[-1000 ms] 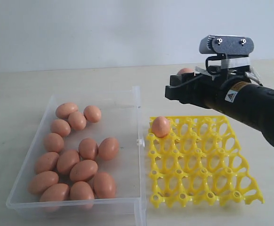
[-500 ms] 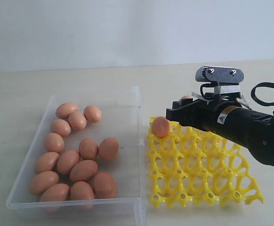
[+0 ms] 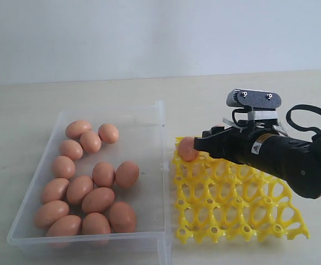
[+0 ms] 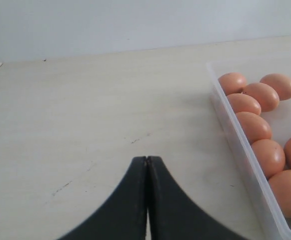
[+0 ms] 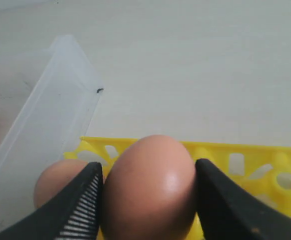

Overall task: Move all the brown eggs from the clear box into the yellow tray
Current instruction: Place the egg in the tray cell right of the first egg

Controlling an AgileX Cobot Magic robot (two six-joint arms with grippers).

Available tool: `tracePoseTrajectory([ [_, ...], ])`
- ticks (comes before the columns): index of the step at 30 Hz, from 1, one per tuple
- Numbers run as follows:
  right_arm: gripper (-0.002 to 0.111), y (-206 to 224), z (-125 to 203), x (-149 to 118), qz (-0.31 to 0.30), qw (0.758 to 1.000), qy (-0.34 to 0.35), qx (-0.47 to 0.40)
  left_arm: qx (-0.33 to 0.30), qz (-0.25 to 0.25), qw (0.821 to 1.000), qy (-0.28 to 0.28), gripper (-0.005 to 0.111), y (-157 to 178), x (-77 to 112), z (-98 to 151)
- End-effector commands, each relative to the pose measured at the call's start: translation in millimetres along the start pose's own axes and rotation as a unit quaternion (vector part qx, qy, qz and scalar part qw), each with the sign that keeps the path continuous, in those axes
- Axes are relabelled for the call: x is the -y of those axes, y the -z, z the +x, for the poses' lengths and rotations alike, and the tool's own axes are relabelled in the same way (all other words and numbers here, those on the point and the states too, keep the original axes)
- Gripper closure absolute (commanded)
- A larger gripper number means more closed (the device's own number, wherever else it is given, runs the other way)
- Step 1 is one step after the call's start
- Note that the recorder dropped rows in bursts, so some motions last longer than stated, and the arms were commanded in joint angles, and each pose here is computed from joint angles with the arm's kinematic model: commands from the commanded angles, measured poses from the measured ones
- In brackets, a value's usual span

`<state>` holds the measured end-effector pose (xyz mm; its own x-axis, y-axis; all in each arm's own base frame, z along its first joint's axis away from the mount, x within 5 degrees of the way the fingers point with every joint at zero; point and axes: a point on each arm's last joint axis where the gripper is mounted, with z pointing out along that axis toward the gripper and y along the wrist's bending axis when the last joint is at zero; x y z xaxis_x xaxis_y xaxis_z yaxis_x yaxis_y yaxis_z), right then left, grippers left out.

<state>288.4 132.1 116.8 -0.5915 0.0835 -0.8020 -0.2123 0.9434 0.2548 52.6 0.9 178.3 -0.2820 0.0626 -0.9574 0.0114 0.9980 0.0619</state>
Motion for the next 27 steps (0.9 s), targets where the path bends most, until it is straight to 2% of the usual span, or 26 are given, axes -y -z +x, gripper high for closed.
tracePoseTrajectory([
  [1, 0.108, -4, 1, 2, 0.001, 1.000, -0.001, -0.001, 0.002, -0.001, 1.000, -0.003, 0.107, 0, -0.2, -2],
  [18, 0.107, -22, -4, -2, 0.000, 1.000, 0.007, -0.026, 0.002, -0.001, 1.000, -0.003, 0.107, 0, -0.2, -2],
  [23, 0.088, -22, -3, -2, 0.003, 0.999, 0.006, -0.036, 0.002, -0.015, 1.000, 0.001, 0.107, 0, -1.7, -2],
  [27, 0.066, -21, -2, -2, 0.005, 0.999, 0.006, -0.042, 0.000, -0.031, 1.000, 0.006, 0.107, 0, -3.5, -1],
])
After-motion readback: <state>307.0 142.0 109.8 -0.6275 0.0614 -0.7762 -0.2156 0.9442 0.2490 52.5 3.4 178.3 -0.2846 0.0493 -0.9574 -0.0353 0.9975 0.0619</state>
